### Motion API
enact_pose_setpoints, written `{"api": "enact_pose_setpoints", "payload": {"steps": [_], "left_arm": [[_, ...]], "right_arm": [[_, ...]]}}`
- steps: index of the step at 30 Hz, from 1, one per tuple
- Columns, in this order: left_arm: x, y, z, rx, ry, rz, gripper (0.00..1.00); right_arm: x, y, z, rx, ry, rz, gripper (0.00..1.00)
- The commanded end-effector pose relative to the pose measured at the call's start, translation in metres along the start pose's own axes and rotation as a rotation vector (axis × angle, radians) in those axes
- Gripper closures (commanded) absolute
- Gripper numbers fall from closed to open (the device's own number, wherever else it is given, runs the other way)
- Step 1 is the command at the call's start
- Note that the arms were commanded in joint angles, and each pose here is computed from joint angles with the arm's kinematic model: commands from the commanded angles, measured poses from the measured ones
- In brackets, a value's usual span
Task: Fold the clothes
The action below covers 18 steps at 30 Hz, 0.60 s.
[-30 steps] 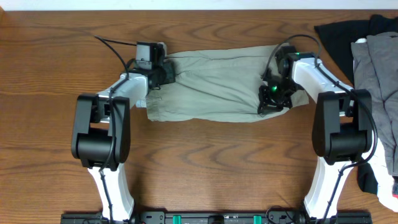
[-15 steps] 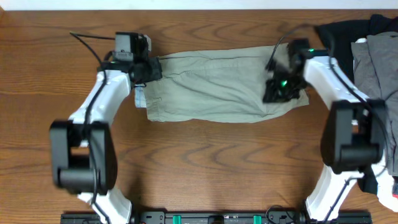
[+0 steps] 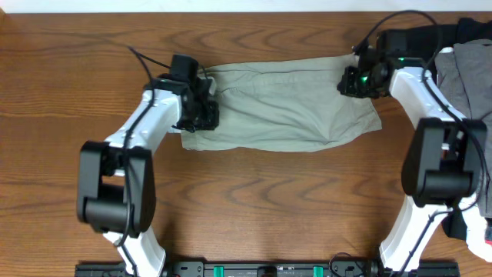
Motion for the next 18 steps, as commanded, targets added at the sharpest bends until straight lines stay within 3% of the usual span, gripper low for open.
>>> {"api": "enact_pose_setpoints", "payload": {"steps": [1,7,9,13,15,18], "left_arm": [[-0.018,0.009,0.009,-0.037,0.064,-0.019,0.74],[-0.034,0.033,0.020,-0.003,0.137,-0.118,0.74],[-0.031,0.036,0.017,0.009,0.126,-0.118,0.74],[-0.004,0.034,0.005,0.059,0.084,-0.120,0.69],[0.018,0.030,-0.003,0.072,0.047,-0.122,0.61],[0.057,0.022,-0.013,0.063,-0.031,-0.126,0.32]], "right_arm": [[-0.020,-0.015,0.006,-0.080,0.032,0.059,0.96],[-0.020,-0.051,0.005,-0.134,0.010,0.235,0.97],[-0.017,-0.053,0.007,-0.203,0.020,0.201,0.96],[-0.011,-0.045,0.007,-0.173,0.046,0.091,0.91],[-0.001,-0.040,0.003,-0.145,0.028,0.067,0.90],[0.023,-0.021,-0.005,-0.086,-0.015,-0.002,0.88]]}}
Point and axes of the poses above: each gripper's point midway between its finger pads, its own x axis back along the fingers, its own y axis along the line the jaws close on, z = x × y, the point moved 6 cm from there along x, back along the fingers, and after that the axes turned 4 degrees about -x, right-handed, at the moved point
